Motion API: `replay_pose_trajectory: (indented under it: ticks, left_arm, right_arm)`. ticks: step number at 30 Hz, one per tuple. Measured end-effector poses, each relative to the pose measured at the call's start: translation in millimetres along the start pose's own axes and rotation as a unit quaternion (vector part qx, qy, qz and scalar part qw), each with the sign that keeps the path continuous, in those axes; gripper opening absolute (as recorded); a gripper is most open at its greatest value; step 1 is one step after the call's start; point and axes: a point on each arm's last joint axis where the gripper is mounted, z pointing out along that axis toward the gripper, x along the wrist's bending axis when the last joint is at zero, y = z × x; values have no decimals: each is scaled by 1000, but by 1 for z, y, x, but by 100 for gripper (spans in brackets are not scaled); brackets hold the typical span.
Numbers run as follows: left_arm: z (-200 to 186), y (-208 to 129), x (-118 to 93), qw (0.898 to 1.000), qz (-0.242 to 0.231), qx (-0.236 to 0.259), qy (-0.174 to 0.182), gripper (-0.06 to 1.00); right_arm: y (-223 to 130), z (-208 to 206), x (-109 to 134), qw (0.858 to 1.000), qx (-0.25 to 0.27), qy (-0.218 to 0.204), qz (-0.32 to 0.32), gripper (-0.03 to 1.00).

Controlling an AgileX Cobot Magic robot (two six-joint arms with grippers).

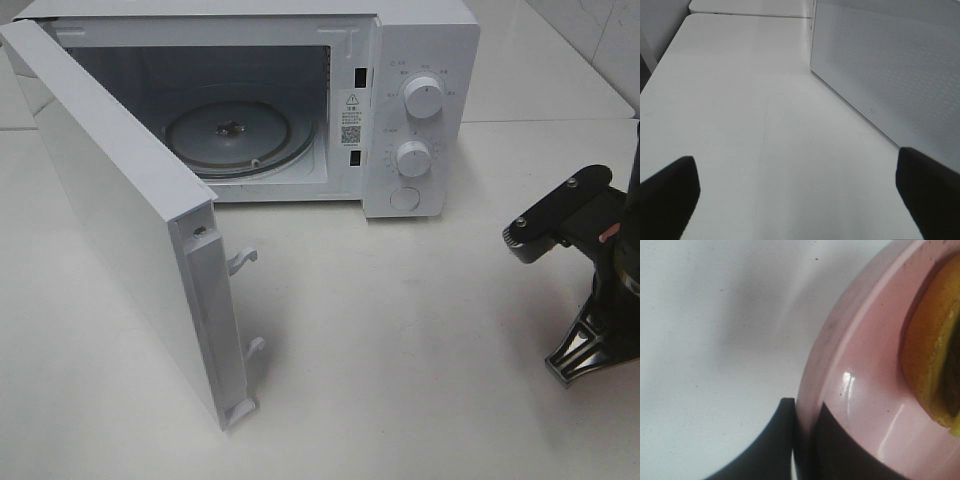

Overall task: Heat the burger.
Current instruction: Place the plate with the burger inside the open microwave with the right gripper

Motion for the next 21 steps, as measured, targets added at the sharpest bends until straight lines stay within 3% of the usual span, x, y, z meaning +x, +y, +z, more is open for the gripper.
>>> replay_pose_trajectory:
  ticks: [13, 21]
  left_arm:
    - [0, 0, 0, 1000, 0, 0, 0, 99]
    - [0, 0, 0, 1000, 0, 0, 0, 99]
  right_arm:
    - [-1, -16, 26, 996, -41, 3, -85, 7]
    - [-4, -31, 48, 981, -87, -2, -173, 7]
